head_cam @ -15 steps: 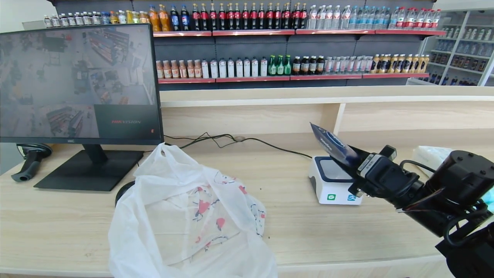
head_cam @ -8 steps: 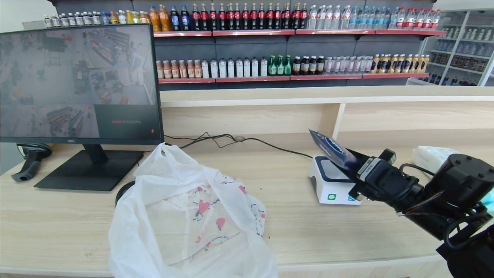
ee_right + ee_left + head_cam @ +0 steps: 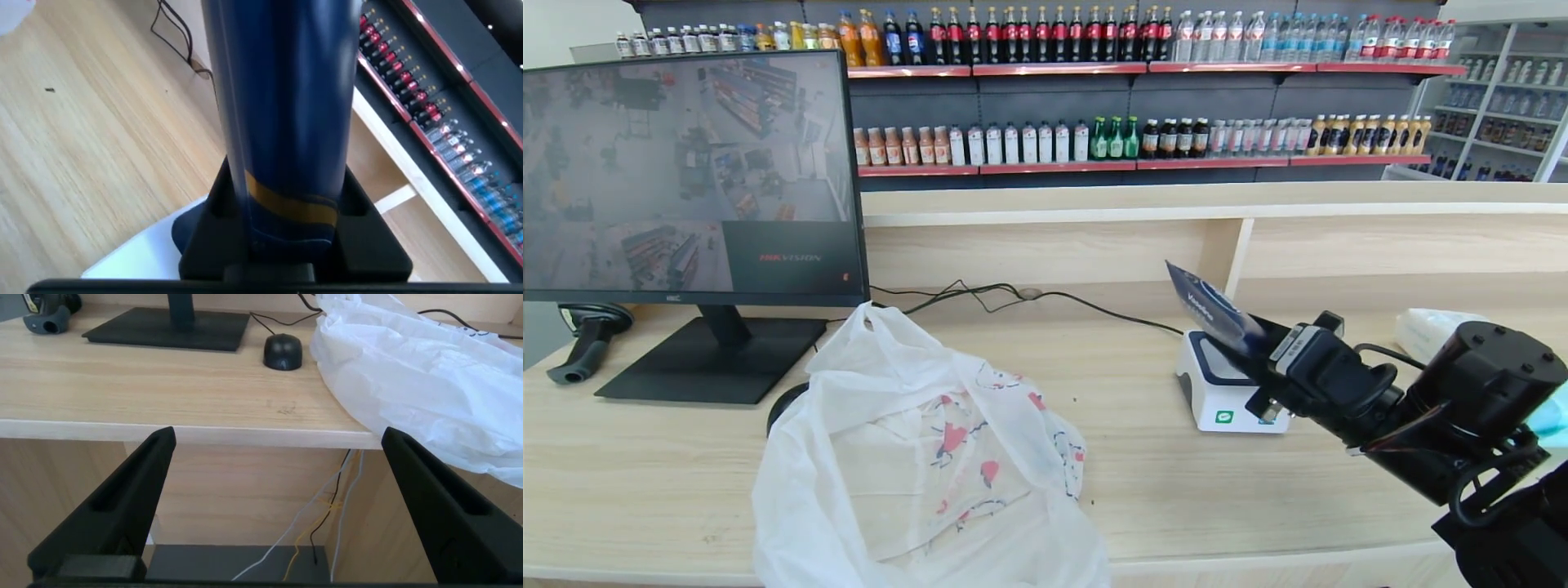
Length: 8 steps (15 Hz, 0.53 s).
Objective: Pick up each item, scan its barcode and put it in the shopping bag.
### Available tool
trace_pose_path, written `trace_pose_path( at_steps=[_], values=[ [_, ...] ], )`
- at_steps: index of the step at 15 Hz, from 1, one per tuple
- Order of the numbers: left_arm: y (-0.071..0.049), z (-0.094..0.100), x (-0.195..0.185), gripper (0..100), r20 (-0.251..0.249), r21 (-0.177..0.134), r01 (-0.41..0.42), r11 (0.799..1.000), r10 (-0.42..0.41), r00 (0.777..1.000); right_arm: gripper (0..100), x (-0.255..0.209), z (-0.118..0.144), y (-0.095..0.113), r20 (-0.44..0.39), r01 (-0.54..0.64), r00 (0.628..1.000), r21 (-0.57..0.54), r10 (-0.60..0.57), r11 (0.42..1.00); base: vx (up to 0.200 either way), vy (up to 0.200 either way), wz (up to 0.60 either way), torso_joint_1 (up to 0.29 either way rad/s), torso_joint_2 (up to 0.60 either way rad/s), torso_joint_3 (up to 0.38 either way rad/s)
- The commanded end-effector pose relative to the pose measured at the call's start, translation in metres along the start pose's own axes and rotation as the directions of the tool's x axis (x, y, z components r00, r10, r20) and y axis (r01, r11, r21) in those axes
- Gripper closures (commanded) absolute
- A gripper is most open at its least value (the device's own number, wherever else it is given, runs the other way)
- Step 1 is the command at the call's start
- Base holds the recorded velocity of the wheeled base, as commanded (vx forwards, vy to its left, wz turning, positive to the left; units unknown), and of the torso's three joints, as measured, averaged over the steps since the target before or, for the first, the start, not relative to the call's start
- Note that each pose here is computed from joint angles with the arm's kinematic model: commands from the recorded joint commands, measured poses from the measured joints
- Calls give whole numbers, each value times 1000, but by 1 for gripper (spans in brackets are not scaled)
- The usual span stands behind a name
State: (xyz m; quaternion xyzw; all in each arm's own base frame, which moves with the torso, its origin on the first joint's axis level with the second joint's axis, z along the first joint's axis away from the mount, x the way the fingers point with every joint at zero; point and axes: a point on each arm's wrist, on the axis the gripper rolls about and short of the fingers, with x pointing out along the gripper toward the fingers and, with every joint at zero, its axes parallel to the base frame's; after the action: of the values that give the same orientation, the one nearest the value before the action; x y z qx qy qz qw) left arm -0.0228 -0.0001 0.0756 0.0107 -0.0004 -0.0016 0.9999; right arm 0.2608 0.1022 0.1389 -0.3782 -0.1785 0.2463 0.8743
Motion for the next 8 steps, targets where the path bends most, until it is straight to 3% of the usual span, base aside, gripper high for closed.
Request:
trace_pose_path(
  at_steps=[1,3,6,8],
  values=[
    [0,0,0,0,1,2,1,1000,-1,1000,100,-1,6,1,19,-1,1000,13,1,1000,0,0,0,0,0,0],
    [0,0,0,0,1,0,0,1000,0,1000,100,-2,13,-7,14,56,998,105,-58,993,0,0,0,0,0,0],
    [0,0,0,0,-1,2,0,1000,0,1000,100,-12,39,-15,3,164,985,305,-173,938,0,0,0,0,0,0],
    [0,0,0,0,1,-2,0,1000,0,1000,100,-15,46,-14,9,173,982,359,-189,917,0,0,0,0,0,0]
  ],
)
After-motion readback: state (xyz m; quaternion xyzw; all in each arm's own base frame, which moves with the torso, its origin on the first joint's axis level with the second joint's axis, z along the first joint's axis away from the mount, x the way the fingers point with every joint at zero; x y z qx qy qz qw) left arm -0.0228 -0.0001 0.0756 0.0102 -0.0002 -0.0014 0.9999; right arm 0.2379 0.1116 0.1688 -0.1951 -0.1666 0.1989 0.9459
